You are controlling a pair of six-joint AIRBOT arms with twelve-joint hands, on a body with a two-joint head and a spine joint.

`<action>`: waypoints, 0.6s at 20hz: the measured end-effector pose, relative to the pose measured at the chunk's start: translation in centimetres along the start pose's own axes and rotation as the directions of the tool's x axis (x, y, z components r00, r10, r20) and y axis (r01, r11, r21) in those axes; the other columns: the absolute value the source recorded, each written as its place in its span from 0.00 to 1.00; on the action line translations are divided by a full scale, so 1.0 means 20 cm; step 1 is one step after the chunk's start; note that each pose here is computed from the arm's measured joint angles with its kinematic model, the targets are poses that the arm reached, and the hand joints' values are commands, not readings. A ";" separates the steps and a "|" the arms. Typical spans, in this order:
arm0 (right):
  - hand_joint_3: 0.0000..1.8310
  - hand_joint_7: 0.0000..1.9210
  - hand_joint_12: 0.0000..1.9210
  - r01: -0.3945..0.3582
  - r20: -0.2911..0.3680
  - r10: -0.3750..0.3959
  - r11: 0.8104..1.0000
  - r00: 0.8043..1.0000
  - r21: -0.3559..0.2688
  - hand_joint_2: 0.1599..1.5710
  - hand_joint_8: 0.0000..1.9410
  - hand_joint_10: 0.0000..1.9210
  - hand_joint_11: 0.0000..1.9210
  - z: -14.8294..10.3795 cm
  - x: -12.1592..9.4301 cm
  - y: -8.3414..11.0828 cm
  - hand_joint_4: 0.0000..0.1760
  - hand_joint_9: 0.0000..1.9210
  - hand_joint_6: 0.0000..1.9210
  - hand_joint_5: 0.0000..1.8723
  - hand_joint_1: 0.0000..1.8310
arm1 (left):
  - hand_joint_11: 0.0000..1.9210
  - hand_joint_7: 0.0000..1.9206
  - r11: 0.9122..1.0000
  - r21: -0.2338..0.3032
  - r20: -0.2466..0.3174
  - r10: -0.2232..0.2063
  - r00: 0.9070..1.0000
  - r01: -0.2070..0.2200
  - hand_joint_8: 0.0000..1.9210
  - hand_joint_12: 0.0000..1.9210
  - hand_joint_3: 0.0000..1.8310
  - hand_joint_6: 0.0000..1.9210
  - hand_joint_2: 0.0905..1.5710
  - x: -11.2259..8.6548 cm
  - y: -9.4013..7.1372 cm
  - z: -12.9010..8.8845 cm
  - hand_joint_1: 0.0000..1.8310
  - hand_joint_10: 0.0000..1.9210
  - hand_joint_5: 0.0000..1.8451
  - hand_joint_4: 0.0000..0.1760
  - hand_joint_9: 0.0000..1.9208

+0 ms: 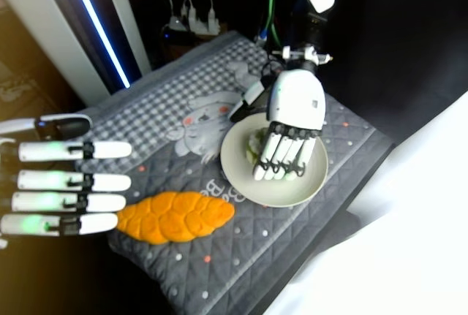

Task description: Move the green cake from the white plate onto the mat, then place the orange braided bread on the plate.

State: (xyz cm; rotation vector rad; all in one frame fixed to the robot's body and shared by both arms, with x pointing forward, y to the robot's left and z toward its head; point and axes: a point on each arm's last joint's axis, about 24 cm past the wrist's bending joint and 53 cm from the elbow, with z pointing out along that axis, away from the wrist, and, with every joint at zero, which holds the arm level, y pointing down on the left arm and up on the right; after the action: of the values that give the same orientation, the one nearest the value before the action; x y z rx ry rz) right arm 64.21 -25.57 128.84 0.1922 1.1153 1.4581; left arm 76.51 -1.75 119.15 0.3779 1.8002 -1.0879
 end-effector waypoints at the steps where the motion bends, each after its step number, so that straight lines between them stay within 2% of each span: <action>1: 0.00 0.18 0.33 0.000 -0.002 0.000 1.000 1.000 -0.001 0.46 0.00 0.00 0.01 0.00 0.00 0.00 0.57 0.16 0.01 0.17 0.42 | 0.20 0.50 1.000 -0.004 0.002 -0.002 1.000 0.002 0.02 0.51 0.00 0.01 0.57 0.00 0.01 0.00 0.68 0.03 0.47 0.00 0.47; 2: 0.00 0.17 0.32 -0.001 -0.002 0.001 1.000 1.000 0.000 0.46 0.00 0.00 0.01 0.00 0.00 0.00 0.56 0.17 0.00 0.18 0.42 | 0.26 0.60 1.000 -0.007 0.006 -0.007 1.000 0.008 0.30 0.51 0.00 0.31 0.64 -0.01 0.01 0.00 0.69 0.02 0.56 0.00 0.53; 3: 0.00 0.18 0.29 -0.002 -0.001 0.002 1.000 1.000 0.000 0.46 0.00 0.00 0.02 0.00 0.01 0.00 0.61 0.16 0.00 0.18 0.43 | 0.32 0.60 1.000 -0.007 0.007 -0.009 1.000 0.009 0.35 0.52 0.00 0.37 0.65 -0.01 0.01 0.00 0.74 0.47 0.58 0.00 0.51; 4: 0.00 0.18 0.28 -0.003 -0.002 0.003 1.000 1.000 0.000 0.46 0.00 0.00 0.02 0.00 0.01 0.00 0.64 0.16 0.00 0.18 0.43 | 0.32 0.58 1.000 -0.006 0.007 -0.010 1.000 0.010 0.40 0.52 0.00 0.42 0.66 -0.01 0.01 0.00 0.75 0.58 0.56 0.00 0.49; 5: 0.00 0.18 0.28 -0.004 -0.002 0.004 1.000 1.000 0.000 0.46 0.00 0.00 0.02 0.00 0.01 0.00 0.68 0.16 0.00 0.18 0.43 | 0.34 0.56 1.000 -0.006 0.007 -0.011 1.000 0.011 0.42 0.50 0.00 0.44 0.67 -0.01 0.01 0.00 0.75 0.61 0.56 0.00 0.48; 6: 0.00 0.17 0.27 -0.005 -0.002 0.005 1.000 1.000 0.000 0.46 0.00 0.00 0.01 0.00 0.01 0.00 0.68 0.15 0.00 0.18 0.43 | 0.35 0.56 1.000 -0.007 0.009 -0.011 1.000 0.011 0.42 0.48 0.00 0.43 0.67 -0.01 0.01 0.00 0.75 0.61 0.56 0.00 0.49; 7: 0.00 0.18 0.27 -0.005 -0.003 0.005 1.000 1.000 0.000 0.46 0.00 0.00 0.01 0.00 0.01 0.00 0.72 0.15 0.00 0.19 0.44 | 0.35 0.56 1.000 -0.011 0.011 -0.012 1.000 0.012 0.41 0.46 0.00 0.42 0.67 -0.02 0.02 0.00 0.75 0.60 0.57 0.00 0.49; 9: 0.00 0.18 0.27 -0.005 -0.002 0.005 1.000 1.000 -0.001 0.46 0.00 0.00 0.01 0.00 0.01 0.00 0.71 0.15 0.00 0.19 0.43 | 0.36 0.57 0.999 -0.014 0.024 -0.031 0.999 0.031 0.39 0.46 0.00 0.44 0.66 -0.03 0.03 -0.01 0.75 0.60 0.56 0.00 0.50; 10: 0.00 0.19 0.27 -0.005 -0.003 0.005 1.000 1.000 0.000 0.46 0.00 0.00 0.02 0.00 0.01 0.00 0.71 0.14 0.00 0.19 0.43 | 0.35 0.56 0.999 -0.012 0.027 -0.037 0.999 0.038 0.44 0.45 0.00 0.46 0.67 -0.04 0.03 -0.01 0.69 0.35 0.56 0.00 0.50; 11: 0.00 0.18 0.27 -0.005 -0.003 0.005 1.000 1.000 0.000 0.46 0.00 0.00 0.01 0.00 0.01 0.00 0.66 0.14 0.00 0.19 0.44 | 0.38 0.55 0.998 -0.005 0.036 -0.055 0.998 0.055 0.47 0.44 0.00 0.45 0.67 -0.05 0.03 -0.02 0.68 0.20 0.56 0.12 0.54; 12: 0.00 0.19 0.27 -0.005 -0.003 0.005 1.000 1.000 0.000 0.47 0.00 0.00 0.01 0.00 0.01 0.00 0.67 0.14 0.00 0.19 0.44 | 0.42 0.54 0.997 0.008 0.047 -0.077 0.996 0.077 0.48 0.43 0.00 0.43 0.67 -0.07 0.02 -0.03 0.68 0.13 0.57 0.14 0.57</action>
State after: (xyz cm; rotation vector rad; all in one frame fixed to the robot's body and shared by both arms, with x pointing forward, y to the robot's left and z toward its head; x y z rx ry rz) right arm 64.21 -25.36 128.66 0.1930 1.1174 1.4629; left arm 77.14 -0.67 120.29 0.2863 1.7826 -1.1471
